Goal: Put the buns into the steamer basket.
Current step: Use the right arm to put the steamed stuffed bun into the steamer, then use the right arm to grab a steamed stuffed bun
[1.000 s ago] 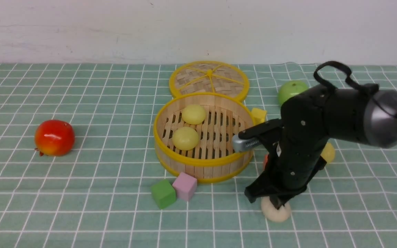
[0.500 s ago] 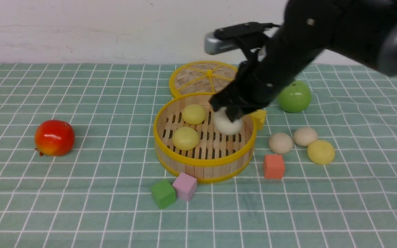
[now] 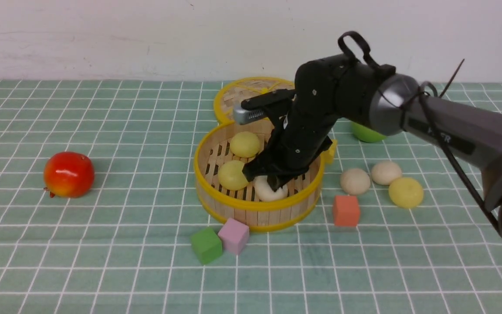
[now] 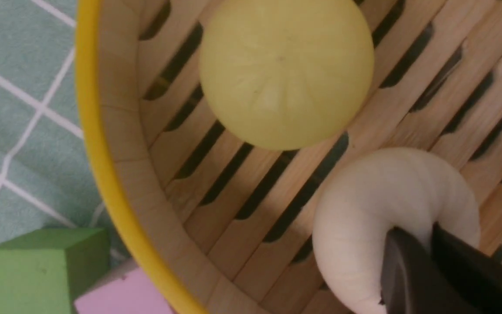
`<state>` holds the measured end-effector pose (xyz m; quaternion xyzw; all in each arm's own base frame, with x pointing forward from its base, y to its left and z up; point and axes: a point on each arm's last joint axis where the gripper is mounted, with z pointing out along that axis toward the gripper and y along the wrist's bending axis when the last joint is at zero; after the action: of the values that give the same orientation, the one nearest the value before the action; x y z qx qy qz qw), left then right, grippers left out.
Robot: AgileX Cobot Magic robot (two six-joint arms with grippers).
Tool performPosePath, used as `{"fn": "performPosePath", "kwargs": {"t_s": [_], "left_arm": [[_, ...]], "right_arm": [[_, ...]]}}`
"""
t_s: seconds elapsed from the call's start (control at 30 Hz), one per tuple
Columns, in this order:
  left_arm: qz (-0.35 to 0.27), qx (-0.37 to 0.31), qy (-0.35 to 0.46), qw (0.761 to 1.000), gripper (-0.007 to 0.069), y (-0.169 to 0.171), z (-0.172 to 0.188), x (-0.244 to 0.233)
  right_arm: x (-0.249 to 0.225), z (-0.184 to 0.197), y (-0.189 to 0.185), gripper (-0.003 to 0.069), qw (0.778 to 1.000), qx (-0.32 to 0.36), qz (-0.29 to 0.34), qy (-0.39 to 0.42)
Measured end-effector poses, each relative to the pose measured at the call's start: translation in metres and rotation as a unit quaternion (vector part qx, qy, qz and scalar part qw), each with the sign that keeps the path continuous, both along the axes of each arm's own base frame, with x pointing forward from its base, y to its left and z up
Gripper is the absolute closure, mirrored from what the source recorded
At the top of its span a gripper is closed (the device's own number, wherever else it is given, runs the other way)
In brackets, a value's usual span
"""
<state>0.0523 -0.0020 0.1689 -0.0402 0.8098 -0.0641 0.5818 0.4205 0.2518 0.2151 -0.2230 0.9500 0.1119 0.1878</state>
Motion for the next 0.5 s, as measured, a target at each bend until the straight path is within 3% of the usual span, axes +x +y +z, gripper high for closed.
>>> {"fn": "performPosePath", "kwargs": {"t_s": [0.1, 0.33, 0.5], "left_arm": [[0.0, 0.0, 0.0, 1.0, 0.0493, 0.0, 0.0, 0.0], [0.0, 0.0, 0.0, 1.0, 0.0484, 0.0, 0.0, 0.0], [0.0, 0.0, 0.0, 1.0, 0.0481, 0.0, 0.0, 0.0]], "right_arm": [[0.0, 0.001, 0.0, 0.0562, 1.0, 0.002, -0.006, 0.001], [-0.006, 0.036, -0.013, 0.0321, 1.0, 0.022, -0.017, -0.008], [0.002, 0.07, -0.062, 0.027, 0.997, 0.026, -0.064, -0.022]]}}
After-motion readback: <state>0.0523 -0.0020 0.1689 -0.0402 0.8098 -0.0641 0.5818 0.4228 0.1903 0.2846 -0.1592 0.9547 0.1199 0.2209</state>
